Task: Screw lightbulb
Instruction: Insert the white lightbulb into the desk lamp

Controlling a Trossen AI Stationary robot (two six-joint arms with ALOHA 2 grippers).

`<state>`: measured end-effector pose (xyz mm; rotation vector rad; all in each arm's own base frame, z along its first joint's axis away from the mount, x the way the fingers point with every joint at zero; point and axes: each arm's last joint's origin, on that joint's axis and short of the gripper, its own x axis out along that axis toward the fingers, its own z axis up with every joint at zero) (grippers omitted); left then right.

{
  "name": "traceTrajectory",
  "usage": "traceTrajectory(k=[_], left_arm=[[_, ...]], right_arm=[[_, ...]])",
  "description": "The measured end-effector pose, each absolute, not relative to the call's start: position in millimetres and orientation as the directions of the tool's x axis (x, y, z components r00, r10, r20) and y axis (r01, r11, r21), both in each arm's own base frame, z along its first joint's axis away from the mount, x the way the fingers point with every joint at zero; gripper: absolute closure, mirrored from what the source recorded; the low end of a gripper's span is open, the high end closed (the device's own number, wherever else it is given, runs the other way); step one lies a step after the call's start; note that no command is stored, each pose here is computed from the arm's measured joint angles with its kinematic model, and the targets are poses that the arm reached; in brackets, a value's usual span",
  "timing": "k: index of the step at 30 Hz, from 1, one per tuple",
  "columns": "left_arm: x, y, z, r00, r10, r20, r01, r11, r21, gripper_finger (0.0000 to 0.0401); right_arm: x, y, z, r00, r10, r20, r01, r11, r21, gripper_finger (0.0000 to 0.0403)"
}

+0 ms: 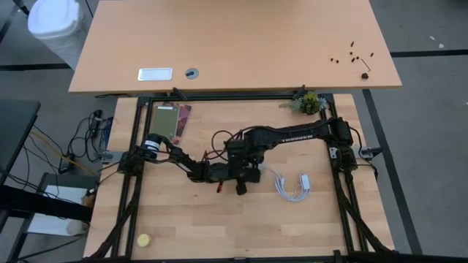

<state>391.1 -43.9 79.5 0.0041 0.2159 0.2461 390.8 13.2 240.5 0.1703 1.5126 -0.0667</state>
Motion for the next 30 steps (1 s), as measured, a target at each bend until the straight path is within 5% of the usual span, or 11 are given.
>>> traceTrajectory(k=[5, 13, 19, 30], left_arm=[[391, -44, 80, 0.947, 0.242, -0.212, -0.241, 0.970, 0.031, 0.0214], [391, -44, 80, 0.947, 0.242, -0.212, -0.241, 0.970, 0.030, 0.0214], [391, -44, 80, 0.947, 0.242, -0.212, -0.241, 0.970, 0.031, 0.0214], [391, -44, 80, 0.947, 0.243, -0.211, -0.242, 0.970, 0.029, 0.0214]], right_arm=[[387, 21, 239, 0.022, 0.033, -0.999, -0.234, 0.972, 0.027, 0.0064], [387, 30, 239, 0.037, 0.018, -0.999, -0.648, 0.762, -0.010, 0.0066], [388, 29, 239, 0.045, 0.017, -0.999, -0.751, 0.660, -0.023, 0.0071], [390, 15, 239, 0.056, 0.006, -0.998, -0.727, 0.685, -0.037, 0.0084]])
